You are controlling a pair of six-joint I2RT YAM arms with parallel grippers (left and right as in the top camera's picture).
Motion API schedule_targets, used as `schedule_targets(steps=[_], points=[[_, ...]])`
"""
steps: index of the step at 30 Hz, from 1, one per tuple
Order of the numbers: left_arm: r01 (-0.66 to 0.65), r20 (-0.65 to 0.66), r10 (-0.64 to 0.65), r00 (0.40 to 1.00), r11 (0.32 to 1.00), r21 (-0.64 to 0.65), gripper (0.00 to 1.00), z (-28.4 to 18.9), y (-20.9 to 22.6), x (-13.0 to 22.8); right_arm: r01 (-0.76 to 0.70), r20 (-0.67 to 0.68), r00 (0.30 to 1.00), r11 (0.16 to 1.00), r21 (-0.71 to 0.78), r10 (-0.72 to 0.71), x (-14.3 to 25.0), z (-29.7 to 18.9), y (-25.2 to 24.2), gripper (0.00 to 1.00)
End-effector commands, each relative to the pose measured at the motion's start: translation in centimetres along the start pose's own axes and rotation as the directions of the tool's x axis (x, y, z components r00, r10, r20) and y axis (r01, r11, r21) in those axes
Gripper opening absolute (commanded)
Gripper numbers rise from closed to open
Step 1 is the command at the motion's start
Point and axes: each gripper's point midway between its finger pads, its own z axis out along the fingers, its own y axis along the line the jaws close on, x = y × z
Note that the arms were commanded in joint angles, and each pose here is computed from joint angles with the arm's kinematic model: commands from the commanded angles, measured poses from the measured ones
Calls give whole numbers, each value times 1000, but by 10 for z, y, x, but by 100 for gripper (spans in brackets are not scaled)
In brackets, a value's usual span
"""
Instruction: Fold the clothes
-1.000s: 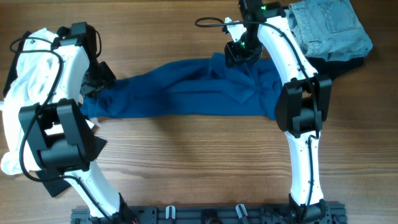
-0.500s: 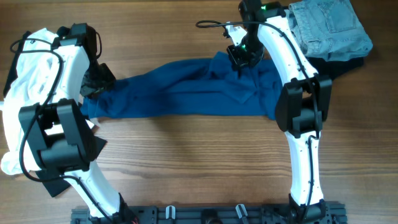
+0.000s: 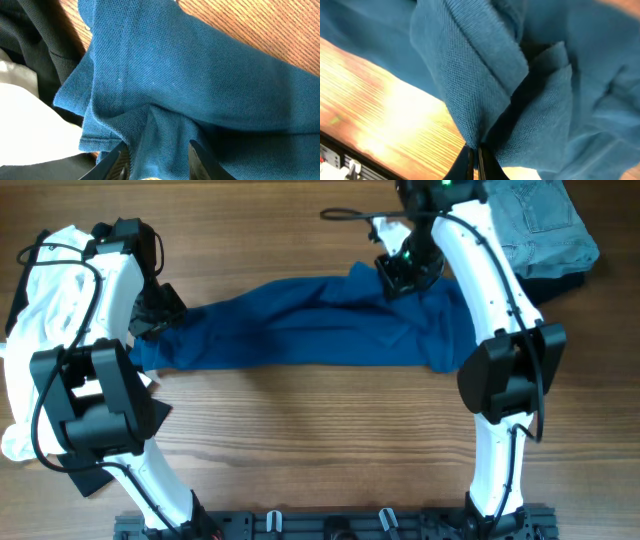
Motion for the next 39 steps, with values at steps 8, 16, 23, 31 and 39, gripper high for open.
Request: schedule_targets(steps=[8,16,23,31,39], points=[[0,4,0,1000,1000,12,38,-4,1,1,-91,-114,989,995,32,94,24,70,-23,28],[-82,-36,86,996,991,103,22,-5,-14,10,-23,56,998,999,-39,25,-11,32,-11,100],[-226,-92,246,965,957,181,30,-9,-24,30,23,149,989,999,-48,-15,-29,22,-8,100],[-370,-16,379,925,912,176,62,-9,-37,24,45,151,988,998,-44,-38,-30,23,-8,100],[-416,74,410,909,901,122,61,-5,-39,1,45,151,988,998,-44,-38,-30,23,-8,100]])
